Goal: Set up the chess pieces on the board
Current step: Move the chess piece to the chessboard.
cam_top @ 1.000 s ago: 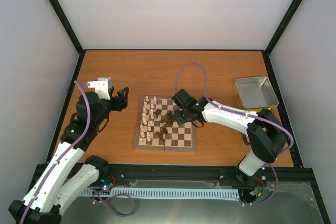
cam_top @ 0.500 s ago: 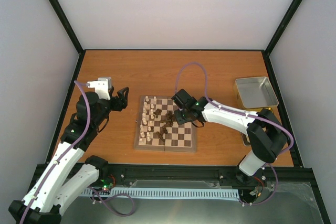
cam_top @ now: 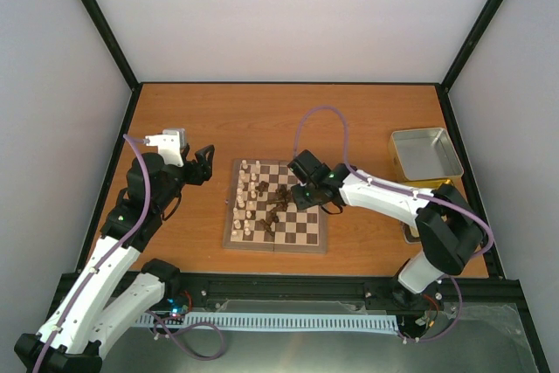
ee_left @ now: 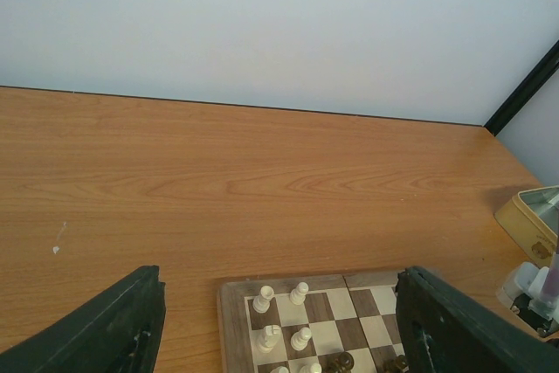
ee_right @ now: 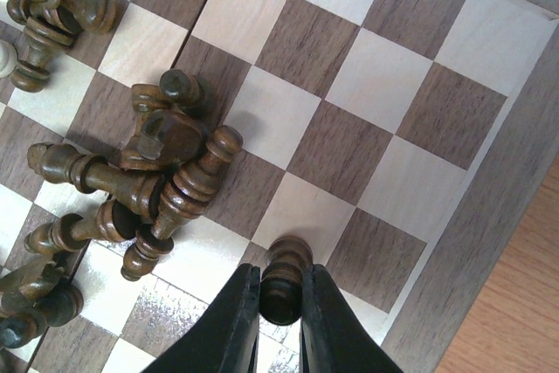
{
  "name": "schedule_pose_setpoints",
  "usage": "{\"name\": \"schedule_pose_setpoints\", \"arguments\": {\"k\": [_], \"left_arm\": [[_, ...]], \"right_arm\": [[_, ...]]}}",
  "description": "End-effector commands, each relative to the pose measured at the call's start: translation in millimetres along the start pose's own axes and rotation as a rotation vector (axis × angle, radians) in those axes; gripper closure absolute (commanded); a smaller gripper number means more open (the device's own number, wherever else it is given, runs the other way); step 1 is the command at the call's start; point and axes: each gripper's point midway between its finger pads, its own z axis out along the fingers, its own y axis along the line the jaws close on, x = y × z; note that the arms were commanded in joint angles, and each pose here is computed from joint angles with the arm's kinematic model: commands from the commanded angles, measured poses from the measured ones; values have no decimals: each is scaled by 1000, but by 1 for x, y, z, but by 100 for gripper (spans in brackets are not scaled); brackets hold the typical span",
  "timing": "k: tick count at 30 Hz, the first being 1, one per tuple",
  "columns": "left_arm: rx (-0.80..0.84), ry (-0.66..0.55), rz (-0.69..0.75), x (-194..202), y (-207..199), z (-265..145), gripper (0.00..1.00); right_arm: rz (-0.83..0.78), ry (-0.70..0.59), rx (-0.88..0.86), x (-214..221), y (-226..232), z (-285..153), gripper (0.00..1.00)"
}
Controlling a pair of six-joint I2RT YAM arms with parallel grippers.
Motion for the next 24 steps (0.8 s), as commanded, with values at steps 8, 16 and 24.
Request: {"name": "schedule_pose_setpoints", "arguments": {"k": [8, 16, 24], "left_arm": [[-21, -32, -1, -9, 2, 4, 26], [-75, -123, -35, -34, 8, 20, 26], [-123, -182, -41, -44, 16, 29, 26]], "right_arm": [[-7, -56, -53, -5, 6, -11, 88], [-23, -57, -100, -4, 14, -15, 88], [-20, -95, -44, -15, 5, -17, 89]]}}
